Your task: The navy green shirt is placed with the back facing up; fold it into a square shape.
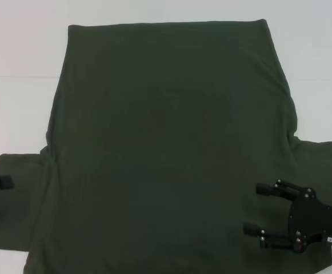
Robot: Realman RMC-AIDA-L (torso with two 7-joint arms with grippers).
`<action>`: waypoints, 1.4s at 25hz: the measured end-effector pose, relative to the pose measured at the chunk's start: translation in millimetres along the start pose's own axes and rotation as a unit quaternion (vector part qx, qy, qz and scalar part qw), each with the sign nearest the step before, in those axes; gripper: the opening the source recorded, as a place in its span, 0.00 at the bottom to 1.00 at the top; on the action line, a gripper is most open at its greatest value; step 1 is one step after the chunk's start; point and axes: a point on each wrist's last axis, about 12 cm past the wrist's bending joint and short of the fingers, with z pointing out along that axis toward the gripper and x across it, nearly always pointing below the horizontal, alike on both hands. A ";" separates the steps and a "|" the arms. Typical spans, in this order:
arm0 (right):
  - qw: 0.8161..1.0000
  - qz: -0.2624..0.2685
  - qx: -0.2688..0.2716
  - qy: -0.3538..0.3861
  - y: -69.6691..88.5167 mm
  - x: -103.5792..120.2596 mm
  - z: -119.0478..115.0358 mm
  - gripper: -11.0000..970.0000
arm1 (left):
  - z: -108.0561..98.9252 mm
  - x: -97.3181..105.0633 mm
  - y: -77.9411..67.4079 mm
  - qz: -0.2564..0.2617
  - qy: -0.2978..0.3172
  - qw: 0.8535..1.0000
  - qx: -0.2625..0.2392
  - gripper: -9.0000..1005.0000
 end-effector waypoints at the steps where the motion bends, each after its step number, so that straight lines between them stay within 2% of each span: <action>1: 1.000 0.000 -0.001 0.000 0.2 -0.1 0.1 0.94 | -0.9 -1.4 0.8 -0.012 0.001 1.000 -0.009 0.93; 4: 1.000 0.000 -0.001 -0.001 0.1 -0.5 0.0 0.94 | -3.4 -5.2 3.0 -0.039 -0.005 0.999 -0.029 0.93; 6: 1.000 -0.001 -0.001 -0.002 -0.4 -0.7 -0.9 0.94 | -3.4 -5.2 3.0 -0.039 -0.005 0.999 -0.029 0.93; 11: 1.000 -0.001 0.001 -0.003 -1.1 -1.3 -2.0 0.94 | -10.5 -13.2 10.3 -0.057 0.001 0.994 -0.096 0.93; 13: 1.000 -0.001 0.001 -0.003 -1.0 -1.3 -2.1 0.94 | -11.3 -14.7 11.6 -0.057 -0.002 0.993 -0.105 0.93; 26: 1.000 -0.004 0.000 -0.003 -1.8 -2.4 -1.6 0.94 | -6.1 -17.4 17.5 -0.056 -0.003 0.990 -0.133 0.93; 35: 1.000 -0.005 -0.001 -0.004 -2.4 -3.4 -0.5 0.94 | 1.6 -15.7 20.8 -0.061 -0.001 0.989 -0.133 0.93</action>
